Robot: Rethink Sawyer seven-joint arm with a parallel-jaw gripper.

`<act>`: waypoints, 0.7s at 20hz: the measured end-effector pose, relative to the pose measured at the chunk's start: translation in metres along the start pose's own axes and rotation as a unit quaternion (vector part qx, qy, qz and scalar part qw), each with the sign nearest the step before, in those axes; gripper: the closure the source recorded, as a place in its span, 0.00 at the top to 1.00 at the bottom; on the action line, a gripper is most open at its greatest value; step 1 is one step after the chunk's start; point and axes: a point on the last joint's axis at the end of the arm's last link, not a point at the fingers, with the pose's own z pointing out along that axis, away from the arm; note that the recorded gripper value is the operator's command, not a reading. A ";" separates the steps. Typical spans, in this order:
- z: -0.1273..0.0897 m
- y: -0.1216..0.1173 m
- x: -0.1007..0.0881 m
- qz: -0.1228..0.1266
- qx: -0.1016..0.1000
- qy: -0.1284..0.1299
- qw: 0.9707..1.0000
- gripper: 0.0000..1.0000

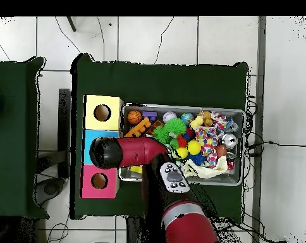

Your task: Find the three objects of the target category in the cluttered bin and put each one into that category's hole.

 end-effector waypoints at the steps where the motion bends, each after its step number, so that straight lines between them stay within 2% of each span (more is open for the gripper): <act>1: -0.004 0.001 0.000 -0.001 0.000 0.001 1.000 0.00; 4: -0.010 0.003 0.000 -0.003 0.001 0.005 1.000 0.00; 7: -0.027 0.005 0.001 -0.007 0.005 0.015 1.000 0.00; 11: -0.059 0.012 0.003 -0.006 0.004 0.042 0.999 0.00; 13: -0.068 0.015 0.003 -0.005 0.003 0.051 0.999 0.00; 14: -0.081 0.019 0.003 -0.002 0.002 0.064 0.998 0.00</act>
